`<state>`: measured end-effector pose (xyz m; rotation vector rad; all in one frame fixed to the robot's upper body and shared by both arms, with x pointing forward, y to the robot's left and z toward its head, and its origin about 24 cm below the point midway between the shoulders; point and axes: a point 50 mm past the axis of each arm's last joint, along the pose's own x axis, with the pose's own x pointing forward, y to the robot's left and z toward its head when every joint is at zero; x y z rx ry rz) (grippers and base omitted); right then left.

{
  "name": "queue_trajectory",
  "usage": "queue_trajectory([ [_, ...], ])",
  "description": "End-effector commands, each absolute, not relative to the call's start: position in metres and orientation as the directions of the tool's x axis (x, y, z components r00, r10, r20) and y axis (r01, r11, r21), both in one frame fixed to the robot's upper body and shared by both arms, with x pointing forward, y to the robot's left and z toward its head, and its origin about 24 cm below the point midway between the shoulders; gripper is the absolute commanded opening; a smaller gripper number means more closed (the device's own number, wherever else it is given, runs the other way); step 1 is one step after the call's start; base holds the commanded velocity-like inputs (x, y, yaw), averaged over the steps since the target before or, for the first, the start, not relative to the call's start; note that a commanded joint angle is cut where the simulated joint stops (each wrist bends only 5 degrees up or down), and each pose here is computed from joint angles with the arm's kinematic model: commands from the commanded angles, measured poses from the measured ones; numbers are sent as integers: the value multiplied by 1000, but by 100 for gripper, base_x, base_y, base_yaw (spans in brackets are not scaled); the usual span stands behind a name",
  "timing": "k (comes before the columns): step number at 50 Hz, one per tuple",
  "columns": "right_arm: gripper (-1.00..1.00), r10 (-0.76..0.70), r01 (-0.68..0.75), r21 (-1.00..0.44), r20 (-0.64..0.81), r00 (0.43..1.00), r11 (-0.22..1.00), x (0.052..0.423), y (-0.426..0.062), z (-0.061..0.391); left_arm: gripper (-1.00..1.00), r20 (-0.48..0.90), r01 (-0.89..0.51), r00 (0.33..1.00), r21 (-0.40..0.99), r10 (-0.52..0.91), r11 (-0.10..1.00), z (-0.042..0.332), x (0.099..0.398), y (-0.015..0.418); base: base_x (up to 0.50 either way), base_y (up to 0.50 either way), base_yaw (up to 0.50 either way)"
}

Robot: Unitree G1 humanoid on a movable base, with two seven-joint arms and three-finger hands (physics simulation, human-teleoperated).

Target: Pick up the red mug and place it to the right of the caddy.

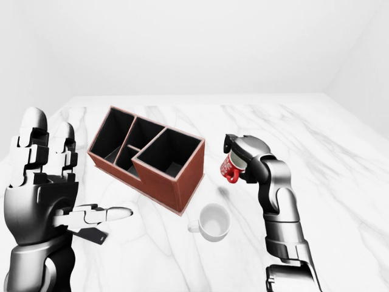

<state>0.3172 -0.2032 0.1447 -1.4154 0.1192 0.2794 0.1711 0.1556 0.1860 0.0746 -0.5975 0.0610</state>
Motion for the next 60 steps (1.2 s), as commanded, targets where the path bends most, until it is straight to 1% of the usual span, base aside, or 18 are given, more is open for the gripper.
queue_trajectory([
  [1, -100, 136, -404, -909, -389, 911, 104, 341, -187, 119, 100, 513, -71, 857, 44, 39, 996, 174, 185, 154, 0, 0, 0],
  [6, -100, 129, -431, -895, -416, 900, 117, 348, -185, 117, 100, 512, -74, 858, 43, 42, 996, 173, 185, 155, 0, 0, 0],
  [14, -100, 114, -453, -886, -442, 890, 101, 347, -179, 109, 100, 515, -75, 856, 41, 43, 996, 174, 184, 155, 0, 0, 0],
  [23, -100, 47, -484, -870, -481, 875, 94, 351, -180, 101, 100, 525, -76, 850, 40, 44, 996, 176, 183, 156, 0, 0, 0],
  [31, -100, 41, -504, -859, -503, 864, 93, 350, -178, 95, 100, 529, -76, 847, 39, 44, 996, 177, 182, 156, 0, 0, 0],
  [48, -100, 40, -464, -880, -462, 886, 102, 361, -169, 87, 100, 534, -74, 845, 39, 42, 996, 178, 180, 156, 0, 0, 0],
  [60, -100, 44, -471, -876, -469, 882, 107, 359, -166, 74, 100, 547, -78, 836, 37, 45, 996, 182, 179, 157, 0, 0, 0],
])
